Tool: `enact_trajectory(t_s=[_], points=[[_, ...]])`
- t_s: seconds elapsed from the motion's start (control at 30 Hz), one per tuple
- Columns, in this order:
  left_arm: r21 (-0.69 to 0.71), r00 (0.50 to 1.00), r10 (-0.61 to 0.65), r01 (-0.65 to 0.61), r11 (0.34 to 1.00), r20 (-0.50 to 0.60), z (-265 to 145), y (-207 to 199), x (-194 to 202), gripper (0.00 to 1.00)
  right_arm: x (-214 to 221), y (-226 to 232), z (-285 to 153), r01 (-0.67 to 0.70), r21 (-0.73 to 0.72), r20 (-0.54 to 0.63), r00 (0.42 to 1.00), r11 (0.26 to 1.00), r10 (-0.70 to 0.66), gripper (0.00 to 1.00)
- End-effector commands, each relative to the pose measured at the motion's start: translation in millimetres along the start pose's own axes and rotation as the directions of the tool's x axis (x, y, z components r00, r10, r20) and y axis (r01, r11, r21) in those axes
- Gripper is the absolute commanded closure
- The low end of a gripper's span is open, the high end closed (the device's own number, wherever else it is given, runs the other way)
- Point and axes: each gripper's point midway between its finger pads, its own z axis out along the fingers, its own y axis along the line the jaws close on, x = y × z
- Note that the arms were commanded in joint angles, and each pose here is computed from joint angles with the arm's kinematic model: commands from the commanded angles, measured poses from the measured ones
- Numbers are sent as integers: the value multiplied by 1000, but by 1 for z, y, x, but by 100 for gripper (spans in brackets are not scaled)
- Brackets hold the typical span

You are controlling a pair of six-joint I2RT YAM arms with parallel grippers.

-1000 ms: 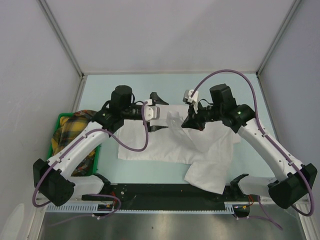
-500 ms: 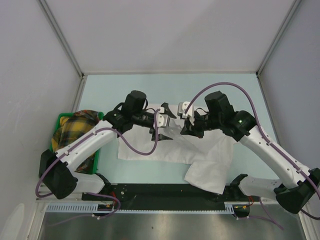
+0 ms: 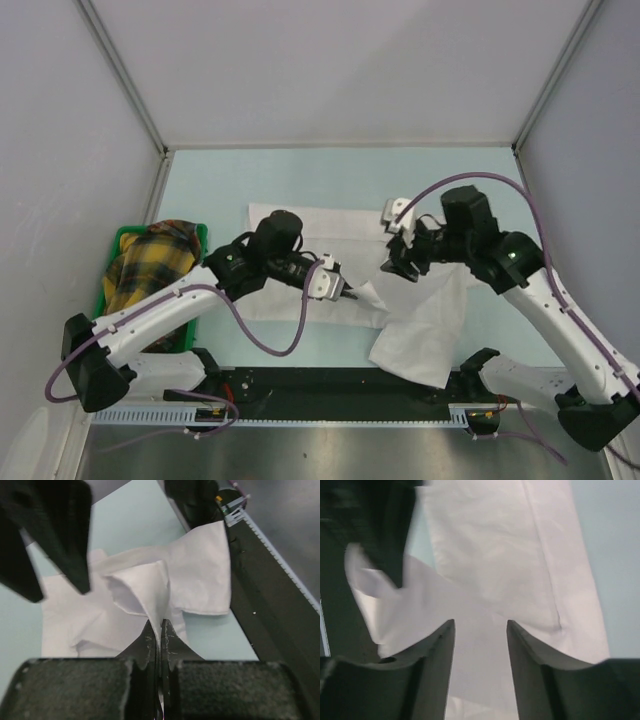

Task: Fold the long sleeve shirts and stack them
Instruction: Fold the shirt

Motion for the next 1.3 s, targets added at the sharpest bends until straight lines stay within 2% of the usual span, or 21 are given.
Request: enact_trajectory(t_s=[0.0,0.13,0.2,0.3,0.37,0.47,0.5,0.6,0.67,0.83,0.97,1.0,1.13,1.23,1.27], points=[[22,1000,-18,18,1000,22,14,-13,-13,100,19,-51,-52,-137,238,44,991,962,130,40],[66,997,-35,30,997,67,36,-25,-31,100,51,-85,-78,-273,310,69,962,911,264,20],[78,995,-21,13,997,100,49,-31,-43,100,65,-100,-80,-337,320,77,941,885,331,20],[88,992,-21,10,996,122,62,-33,-52,100,100,-133,-74,-478,340,80,873,810,482,30],[93,991,-34,22,995,130,64,-33,-58,100,130,-152,-61,-586,326,69,797,742,599,34],[121,989,-54,37,992,135,62,-39,-61,100,155,-175,-54,-658,327,72,733,678,677,41],[134,988,-56,36,990,146,60,-42,-63,100,173,-182,-42,-701,307,53,688,644,724,46],[141,984,-78,55,988,158,58,-45,-67,100,190,-197,-23,-770,258,60,616,584,786,50],[127,986,-70,51,991,149,57,-42,-65,100,192,-200,-9,-797,218,55,586,563,808,50],[79,970,-202,193,978,134,50,-13,-53,100,195,-202,29,-820,152,17,561,552,828,60],[82,983,-124,114,990,136,55,-6,-54,100,182,-213,53,-823,123,52,564,555,824,73],[84,984,-111,100,991,141,57,-2,-57,100,173,-201,73,-816,90,11,575,572,818,78],[59,985,-87,79,995,150,54,14,-69,100,193,-167,105,-845,48,-109,526,533,844,84],[-29,966,-181,189,982,186,43,47,-70,100,216,-146,114,-866,50,-173,483,497,859,84],[-43,945,-264,277,960,191,40,55,-66,100,224,-140,113,-879,54,-200,455,473,868,83]])
